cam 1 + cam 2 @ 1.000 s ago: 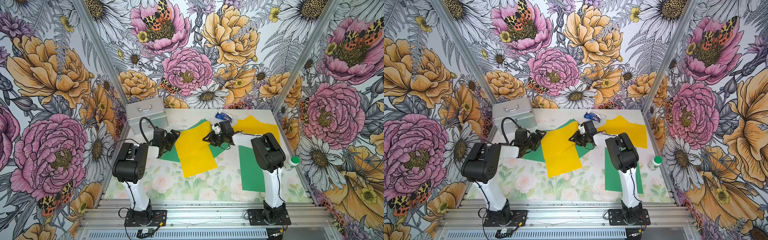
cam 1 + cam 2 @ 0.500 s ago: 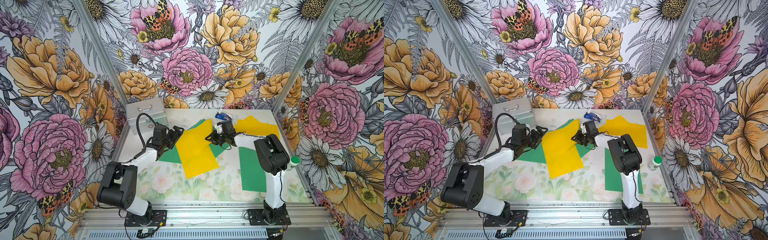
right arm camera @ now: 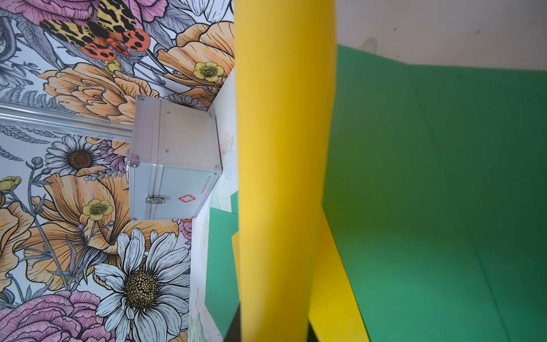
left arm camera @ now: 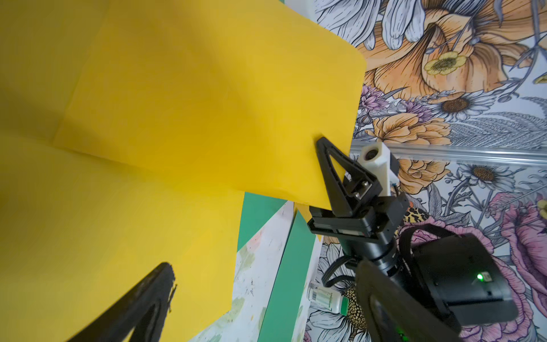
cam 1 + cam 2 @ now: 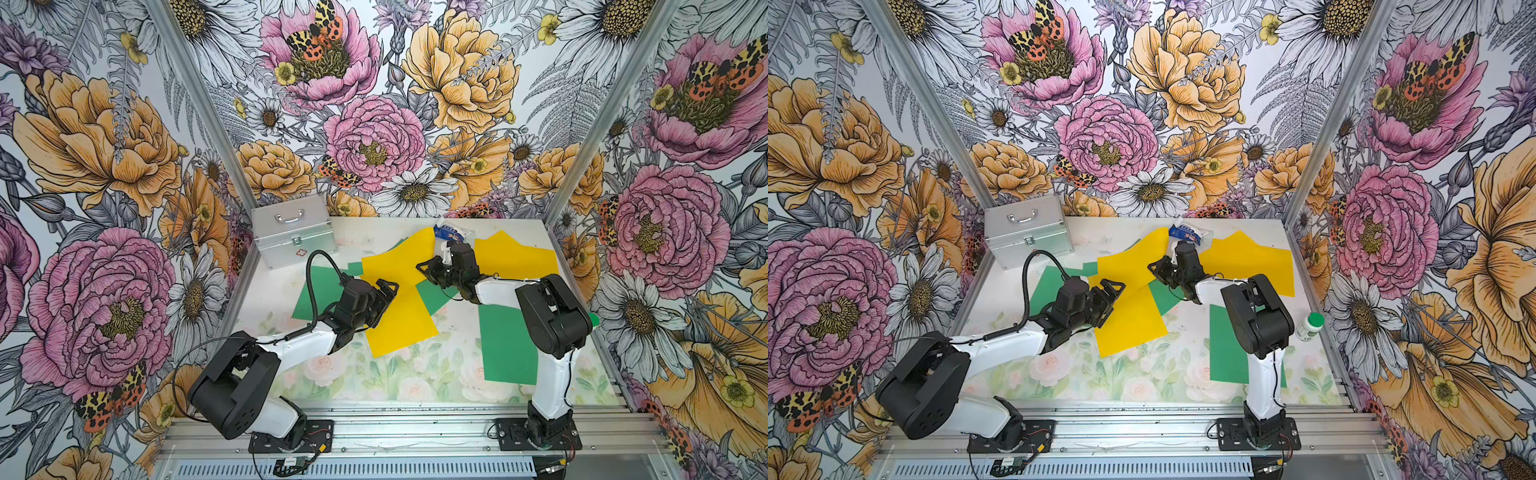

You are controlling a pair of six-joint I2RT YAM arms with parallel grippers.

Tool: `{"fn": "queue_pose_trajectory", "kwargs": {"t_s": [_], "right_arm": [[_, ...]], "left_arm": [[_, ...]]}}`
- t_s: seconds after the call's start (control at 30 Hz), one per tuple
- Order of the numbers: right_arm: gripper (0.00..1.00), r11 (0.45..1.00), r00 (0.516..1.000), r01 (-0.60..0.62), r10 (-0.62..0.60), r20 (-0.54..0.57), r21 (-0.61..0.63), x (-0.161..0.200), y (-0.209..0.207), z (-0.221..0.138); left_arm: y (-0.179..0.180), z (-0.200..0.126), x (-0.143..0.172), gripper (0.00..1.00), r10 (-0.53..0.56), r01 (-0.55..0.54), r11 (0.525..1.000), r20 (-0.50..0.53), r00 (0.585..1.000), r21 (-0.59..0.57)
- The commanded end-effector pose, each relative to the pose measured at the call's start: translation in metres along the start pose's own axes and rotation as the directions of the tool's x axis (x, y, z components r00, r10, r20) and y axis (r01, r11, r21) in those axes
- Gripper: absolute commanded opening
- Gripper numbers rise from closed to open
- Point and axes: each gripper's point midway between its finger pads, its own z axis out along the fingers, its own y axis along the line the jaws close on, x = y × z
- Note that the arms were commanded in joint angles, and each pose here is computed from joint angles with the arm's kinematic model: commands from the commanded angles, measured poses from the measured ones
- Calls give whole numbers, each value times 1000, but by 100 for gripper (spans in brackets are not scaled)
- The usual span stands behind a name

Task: Sort the scattered colored papers by color
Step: Pick up the colored paper.

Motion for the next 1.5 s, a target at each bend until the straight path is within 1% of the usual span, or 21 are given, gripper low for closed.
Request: {"fn": "queue_pose_trajectory", "kwargs": {"t_s": [0.0,0.07,0.13,0.2,0.27,0.33,0.4,0.5,0.53,0.63,0.73,0.8,0.87,0.9,1.0,1.03,1.1,1.13,1.23,1.27,1.47], "right_arm": [[18,998,994,2,6,112,-66,-17,23,-13],[17,997,991,-10,20,135,-72,-17,22,-16],[17,997,987,-19,31,155,-81,-16,22,-19],[17,995,984,-25,41,175,-93,-17,23,-23],[17,995,981,-28,47,190,-100,-18,23,-25],[16,994,979,-30,50,200,-102,-18,23,-27],[16,995,976,-28,48,210,-98,-17,22,-29],[16,995,973,-31,52,224,-98,-16,20,-32],[15,995,973,-33,54,225,-96,-15,20,-32],[14,996,969,-36,55,241,-83,-11,15,-35],[14,996,965,-41,61,253,-83,-7,11,-37],[14,996,964,-42,61,258,-77,-5,9,-39],[14,997,965,-46,58,255,-54,-3,3,-39],[14,998,966,-50,58,252,-39,-2,0,-38],[14,998,965,-57,56,258,-7,0,-10,-39],[14,998,965,-58,56,258,-2,1,-12,-38],[14,998,964,-63,59,260,8,2,-15,-39],[14,998,963,-66,59,264,20,2,-18,-40],[15,994,964,-75,51,261,82,3,-28,-41],[15,993,965,-74,47,259,94,4,-30,-41],[18,990,966,-79,47,253,119,7,-38,-43]], "left_arm": [[-15,7,-11,98,-91,85,992,68,994,90],[-19,16,-7,98,-137,131,984,45,990,117],[-18,27,2,98,-188,186,976,9,982,113],[-20,37,14,98,-213,214,969,-16,977,125],[-20,43,22,98,-234,234,963,-18,972,132],[-18,48,25,98,-255,253,958,-1,967,135],[-22,53,25,98,-278,273,948,3,961,166],[-29,65,26,98,-325,321,924,-16,946,209],[-21,77,27,98,-348,346,916,-25,937,205],[-29,91,27,98,-392,389,881,-46,919,270],[-32,100,25,96,-404,398,872,-39,914,285],[-34,98,21,90,-411,395,866,-16,912,307],[-34,95,14,76,-414,391,864,6,910,318],[-37,95,12,74,-409,387,864,1,913,323],[-41,93,6,64,-404,380,864,4,915,331],[-41,93,5,59,-400,377,866,4,916,328],[-38,93,4,51,-400,377,870,8,917,316],[-37,93,4,45,-400,377,872,9,917,314],[-34,93,7,35,-390,372,882,2,921,290],[-32,93,8,33,-384,368,888,5,923,276],[-25,94,8,12,-356,343,911,16,934,227]]}}
